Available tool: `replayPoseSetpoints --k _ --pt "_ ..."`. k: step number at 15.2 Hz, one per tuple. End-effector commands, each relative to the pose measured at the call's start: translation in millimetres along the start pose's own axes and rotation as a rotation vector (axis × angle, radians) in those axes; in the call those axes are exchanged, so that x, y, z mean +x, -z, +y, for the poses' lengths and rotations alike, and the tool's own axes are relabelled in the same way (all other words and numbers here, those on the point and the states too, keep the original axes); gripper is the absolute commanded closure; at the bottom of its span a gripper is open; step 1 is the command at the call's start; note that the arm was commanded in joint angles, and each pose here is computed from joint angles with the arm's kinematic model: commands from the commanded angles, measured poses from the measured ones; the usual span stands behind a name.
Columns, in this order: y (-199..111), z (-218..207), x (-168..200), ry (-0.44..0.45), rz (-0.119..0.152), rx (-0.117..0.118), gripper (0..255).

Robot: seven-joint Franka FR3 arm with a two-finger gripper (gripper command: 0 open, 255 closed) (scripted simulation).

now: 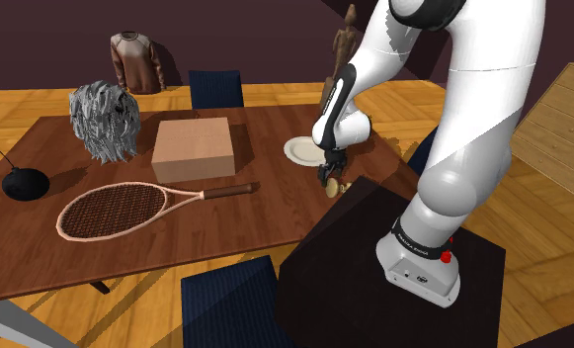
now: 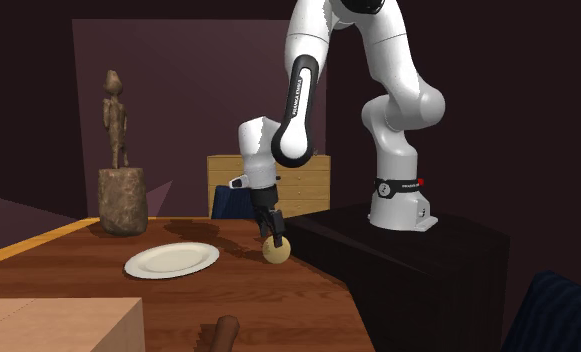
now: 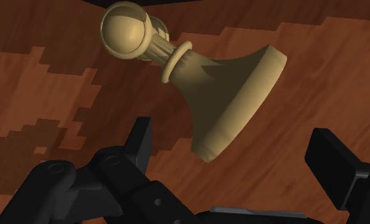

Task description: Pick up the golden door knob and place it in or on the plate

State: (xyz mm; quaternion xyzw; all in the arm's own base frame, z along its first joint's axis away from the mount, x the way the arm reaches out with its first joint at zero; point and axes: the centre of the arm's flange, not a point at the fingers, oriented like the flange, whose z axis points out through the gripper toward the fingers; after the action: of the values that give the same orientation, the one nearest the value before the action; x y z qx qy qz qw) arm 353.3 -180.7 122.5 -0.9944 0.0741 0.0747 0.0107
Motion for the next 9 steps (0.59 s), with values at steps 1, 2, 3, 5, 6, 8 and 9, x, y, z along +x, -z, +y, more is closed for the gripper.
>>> replayPoseSetpoints --k 1,2,3,5,6,8,9 --pt "-0.2 0.0 0.0 0.0 0.0 0.0 0" --pt "-0.2 0.0 0.0 0.0 0.0 0.0 0" --pt "-0.2 0.0 0.0 0.0 0.0 0.0 0" --pt "-0.2 0.0 0.0 0.0 0.0 0.0 255" --pt "-0.2 0.0 0.0 0.0 0.0 0.0 255" --pt "-0.1 -0.3 0.1 0.0 0.0 0.0 255" --pt "-0.2 -0.6 0.4 0.0 0.0 0.0 255"
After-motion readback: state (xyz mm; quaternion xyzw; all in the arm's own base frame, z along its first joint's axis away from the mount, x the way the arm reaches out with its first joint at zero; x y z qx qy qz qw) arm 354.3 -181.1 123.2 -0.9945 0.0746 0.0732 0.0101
